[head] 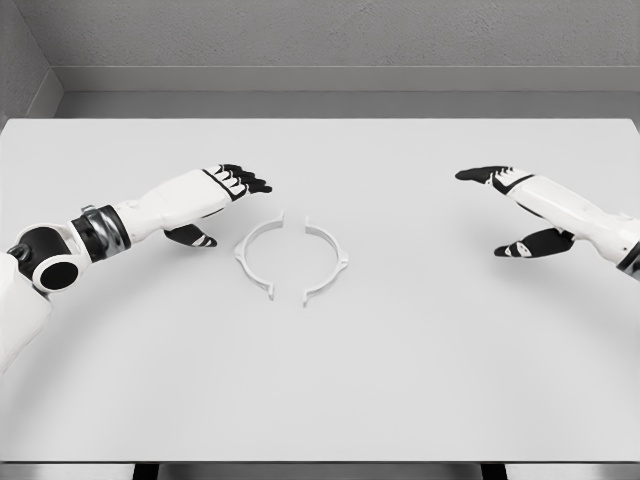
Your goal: Assemble PVC drainage pipe clamps
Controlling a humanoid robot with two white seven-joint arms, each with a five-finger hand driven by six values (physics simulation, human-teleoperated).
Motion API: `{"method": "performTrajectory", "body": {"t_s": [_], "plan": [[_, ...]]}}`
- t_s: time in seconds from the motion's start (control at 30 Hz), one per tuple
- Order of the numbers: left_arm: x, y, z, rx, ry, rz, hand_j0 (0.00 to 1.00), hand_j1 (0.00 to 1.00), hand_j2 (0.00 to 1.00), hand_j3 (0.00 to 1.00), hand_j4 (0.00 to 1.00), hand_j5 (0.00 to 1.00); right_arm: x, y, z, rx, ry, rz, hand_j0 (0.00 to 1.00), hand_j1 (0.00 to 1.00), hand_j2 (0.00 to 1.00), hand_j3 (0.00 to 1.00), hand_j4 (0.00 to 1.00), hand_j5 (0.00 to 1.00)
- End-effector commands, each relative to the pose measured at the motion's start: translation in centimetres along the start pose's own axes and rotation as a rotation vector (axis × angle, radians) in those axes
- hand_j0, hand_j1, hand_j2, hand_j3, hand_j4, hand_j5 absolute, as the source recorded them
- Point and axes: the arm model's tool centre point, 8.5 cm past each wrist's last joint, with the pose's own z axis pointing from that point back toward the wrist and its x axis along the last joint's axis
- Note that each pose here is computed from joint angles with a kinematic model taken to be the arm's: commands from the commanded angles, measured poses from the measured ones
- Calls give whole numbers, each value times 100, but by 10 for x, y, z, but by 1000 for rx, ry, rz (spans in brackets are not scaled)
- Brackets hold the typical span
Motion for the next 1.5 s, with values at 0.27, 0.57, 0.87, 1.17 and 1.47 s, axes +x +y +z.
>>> {"method": "performTrajectory", "body": {"t_s": [0.27, 0.57, 0.87, 1.17, 1.47], "plan": [[3, -2, -2, 2, -7, 12, 100, 100, 100, 100, 100, 100, -8, -3, 2, -15, 19, -18, 100, 100, 100, 100, 100, 100], [8, -4, -7, 6, -19, 18, 100, 100, 100, 100, 100, 100, -11, -14, 12, -51, 39, -5, 100, 100, 100, 100, 100, 100], [11, -9, -9, 3, -24, 29, 100, 100, 100, 100, 100, 100, -11, -14, 13, -49, 40, -6, 100, 100, 100, 100, 100, 100], [14, -6, -10, 9, -33, 25, 100, 100, 100, 100, 100, 100, -11, -14, 13, -50, 40, -8, 100, 100, 100, 100, 100, 100], [20, -8, -13, 13, -46, 25, 100, 100, 100, 100, 100, 100, -11, -13, 12, -51, 40, -8, 100, 100, 100, 100, 100, 100]]}}
